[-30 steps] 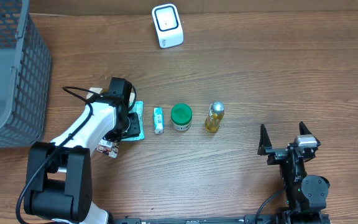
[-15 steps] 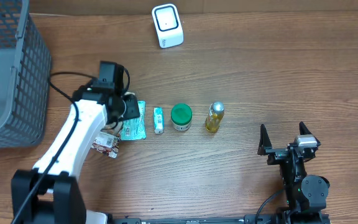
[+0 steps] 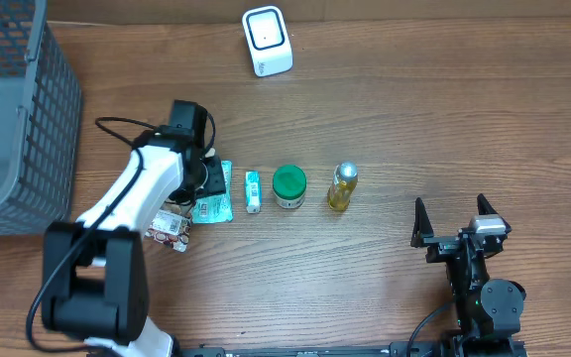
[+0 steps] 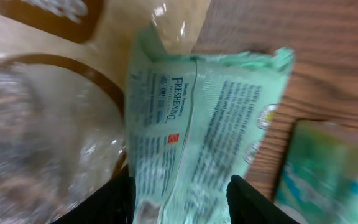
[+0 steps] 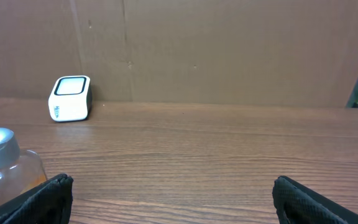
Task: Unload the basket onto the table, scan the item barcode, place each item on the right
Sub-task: 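Release the wipes pack and raise the left gripper over the PanTree bag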
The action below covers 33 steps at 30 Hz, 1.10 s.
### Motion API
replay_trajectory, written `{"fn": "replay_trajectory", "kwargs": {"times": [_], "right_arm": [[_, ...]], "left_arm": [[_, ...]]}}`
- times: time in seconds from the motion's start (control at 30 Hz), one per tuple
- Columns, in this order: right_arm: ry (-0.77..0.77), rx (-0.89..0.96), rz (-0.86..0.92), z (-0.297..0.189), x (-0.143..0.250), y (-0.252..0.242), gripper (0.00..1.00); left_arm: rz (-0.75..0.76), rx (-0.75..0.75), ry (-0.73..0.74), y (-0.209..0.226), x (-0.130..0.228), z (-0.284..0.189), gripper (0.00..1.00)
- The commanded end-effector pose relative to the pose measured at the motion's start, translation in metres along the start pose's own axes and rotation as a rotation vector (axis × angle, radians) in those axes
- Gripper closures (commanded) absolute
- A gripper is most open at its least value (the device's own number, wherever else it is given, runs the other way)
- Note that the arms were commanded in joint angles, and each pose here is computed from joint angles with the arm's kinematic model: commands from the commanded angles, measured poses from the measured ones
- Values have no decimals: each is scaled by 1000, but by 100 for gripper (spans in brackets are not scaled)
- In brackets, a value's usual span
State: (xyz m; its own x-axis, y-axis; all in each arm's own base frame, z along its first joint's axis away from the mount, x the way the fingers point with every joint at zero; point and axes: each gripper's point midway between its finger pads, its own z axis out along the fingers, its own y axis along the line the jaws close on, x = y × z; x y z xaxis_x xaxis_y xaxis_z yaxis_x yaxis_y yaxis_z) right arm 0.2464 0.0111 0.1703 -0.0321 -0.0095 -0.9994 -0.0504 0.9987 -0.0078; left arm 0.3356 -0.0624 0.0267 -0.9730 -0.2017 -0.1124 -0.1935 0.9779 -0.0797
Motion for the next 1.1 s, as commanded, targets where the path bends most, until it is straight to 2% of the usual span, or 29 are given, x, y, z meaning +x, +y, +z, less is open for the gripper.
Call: {"fn": "replay_trajectory", "kwargs": {"times": [0.0,0.13,0.27,0.47,0.63,0.67,0.73,0.77,0.9,1.07], "right_arm": [[3,-6,-1,1,3,1,0],[3,-6,-1,1,3,1,0],[3,-6,-1,1,3,1,0],[3,-6,-1,1,3,1,0],[3,-6,-1,1,3,1,0],[3,-6,-1,1,3,1,0],[3,-6,-1,1,3,1,0],[3,-6,-1,1,3,1,0],[3,-6,-1,1,3,1,0],[3,-6,-1,1,3,1,0]], "left_arm": [[4,-9,59,-5,10,19,48],[12,-17,71,-6,12,27,46],[14,0,26,-11,0,14,46],[-6,31,-118,-16,-40,-49,44],[-9,46,-267,-13,-73,-106,37],[-18,27,-295,-8,-79,-113,33],[-45,-45,-351,9,-88,-123,15],[-62,-98,-374,22,-92,-126,0],[-123,-265,-394,63,-94,-132,0],[-136,-258,-391,67,-94,-131,0]]}}
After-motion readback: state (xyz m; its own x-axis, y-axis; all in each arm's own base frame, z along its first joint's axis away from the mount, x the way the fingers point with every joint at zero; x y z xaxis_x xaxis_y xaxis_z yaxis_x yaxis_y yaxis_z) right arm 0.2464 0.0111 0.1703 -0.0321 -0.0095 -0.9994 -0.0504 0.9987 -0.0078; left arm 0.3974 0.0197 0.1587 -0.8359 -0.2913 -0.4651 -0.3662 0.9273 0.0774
